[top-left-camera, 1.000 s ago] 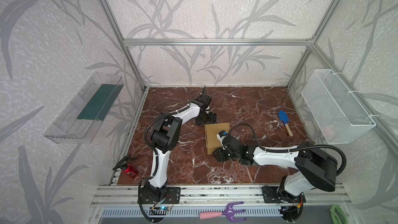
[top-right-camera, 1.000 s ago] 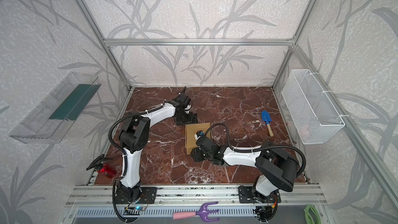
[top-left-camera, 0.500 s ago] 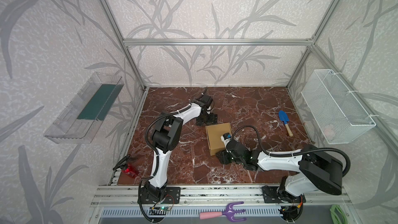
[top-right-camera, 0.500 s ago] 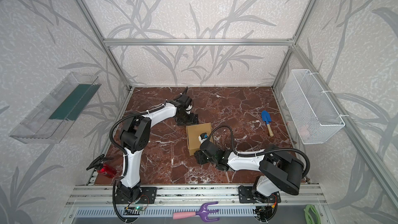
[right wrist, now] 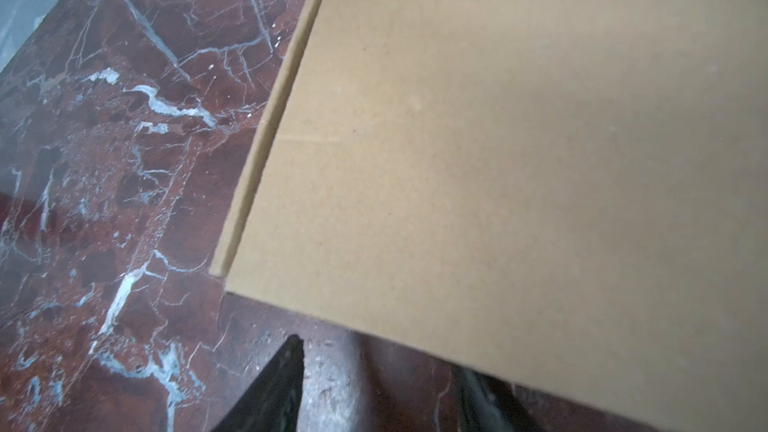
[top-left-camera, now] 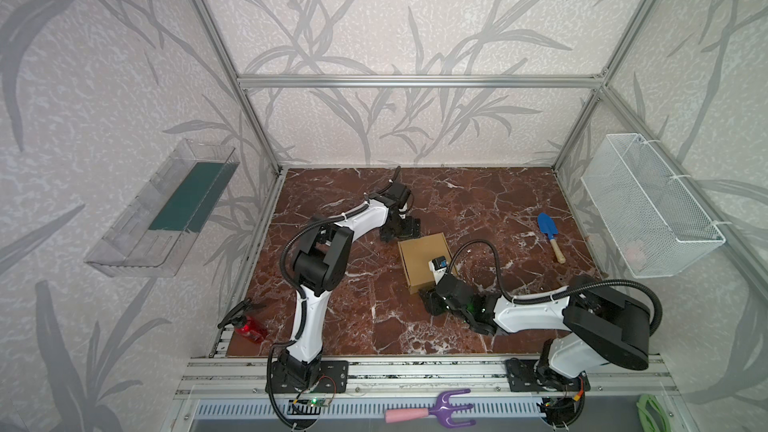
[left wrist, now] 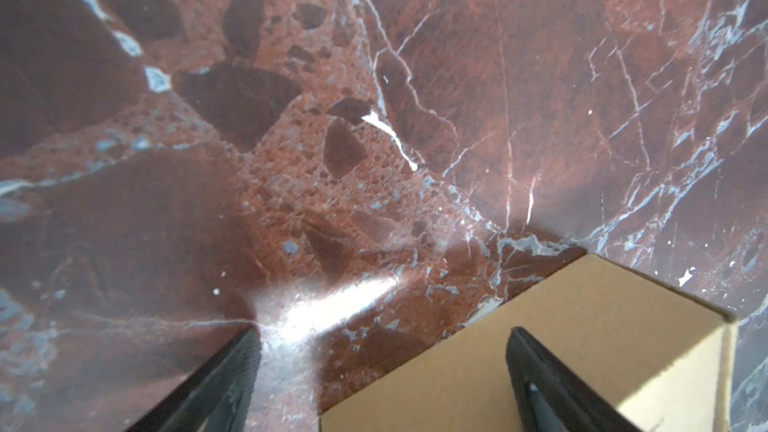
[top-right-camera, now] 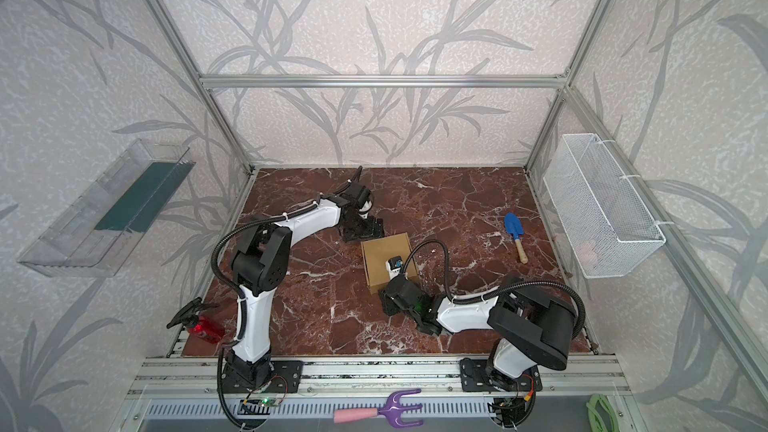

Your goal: Fold the paper box

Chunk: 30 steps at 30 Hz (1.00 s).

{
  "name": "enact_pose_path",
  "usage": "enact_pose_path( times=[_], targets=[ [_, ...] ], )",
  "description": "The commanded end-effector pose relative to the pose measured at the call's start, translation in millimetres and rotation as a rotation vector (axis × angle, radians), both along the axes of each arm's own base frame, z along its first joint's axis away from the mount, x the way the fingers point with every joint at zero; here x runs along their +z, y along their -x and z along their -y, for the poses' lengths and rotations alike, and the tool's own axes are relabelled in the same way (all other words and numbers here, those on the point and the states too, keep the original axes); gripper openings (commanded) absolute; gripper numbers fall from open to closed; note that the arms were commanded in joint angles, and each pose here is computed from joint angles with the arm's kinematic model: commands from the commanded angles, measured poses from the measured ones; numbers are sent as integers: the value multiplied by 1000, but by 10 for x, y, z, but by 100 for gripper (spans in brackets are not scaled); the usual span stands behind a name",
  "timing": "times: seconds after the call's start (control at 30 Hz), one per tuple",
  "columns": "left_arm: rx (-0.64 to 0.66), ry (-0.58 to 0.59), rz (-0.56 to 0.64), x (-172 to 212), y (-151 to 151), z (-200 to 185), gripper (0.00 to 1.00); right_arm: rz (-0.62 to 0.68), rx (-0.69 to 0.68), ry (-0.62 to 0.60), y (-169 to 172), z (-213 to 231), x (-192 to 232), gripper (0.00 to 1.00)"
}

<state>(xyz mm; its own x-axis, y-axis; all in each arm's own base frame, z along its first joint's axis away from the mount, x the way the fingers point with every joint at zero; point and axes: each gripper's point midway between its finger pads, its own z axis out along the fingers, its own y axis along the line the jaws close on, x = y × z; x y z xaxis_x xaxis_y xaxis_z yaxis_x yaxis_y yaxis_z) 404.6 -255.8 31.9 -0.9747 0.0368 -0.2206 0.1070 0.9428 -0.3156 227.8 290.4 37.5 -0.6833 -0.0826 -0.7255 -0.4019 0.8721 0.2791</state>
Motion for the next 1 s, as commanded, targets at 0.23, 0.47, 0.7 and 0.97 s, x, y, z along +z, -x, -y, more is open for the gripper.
enact_pose_path(
  times=[0.23,0.47,0.7,0.97],
  targets=[
    [-95,19,-233,-212,756,91,94,264,-196,-30,-282,-2,436,59],
    [-111,-1,-228,-203,781,65,94,233,-144,-110,-165,-67,577,59],
    [-121,-25,-219,-190,722,46,94,83,-153,-148,82,130,542,59],
    [-128,-31,-212,-170,696,51,94,-47,-161,-95,288,338,334,61]
  ],
)
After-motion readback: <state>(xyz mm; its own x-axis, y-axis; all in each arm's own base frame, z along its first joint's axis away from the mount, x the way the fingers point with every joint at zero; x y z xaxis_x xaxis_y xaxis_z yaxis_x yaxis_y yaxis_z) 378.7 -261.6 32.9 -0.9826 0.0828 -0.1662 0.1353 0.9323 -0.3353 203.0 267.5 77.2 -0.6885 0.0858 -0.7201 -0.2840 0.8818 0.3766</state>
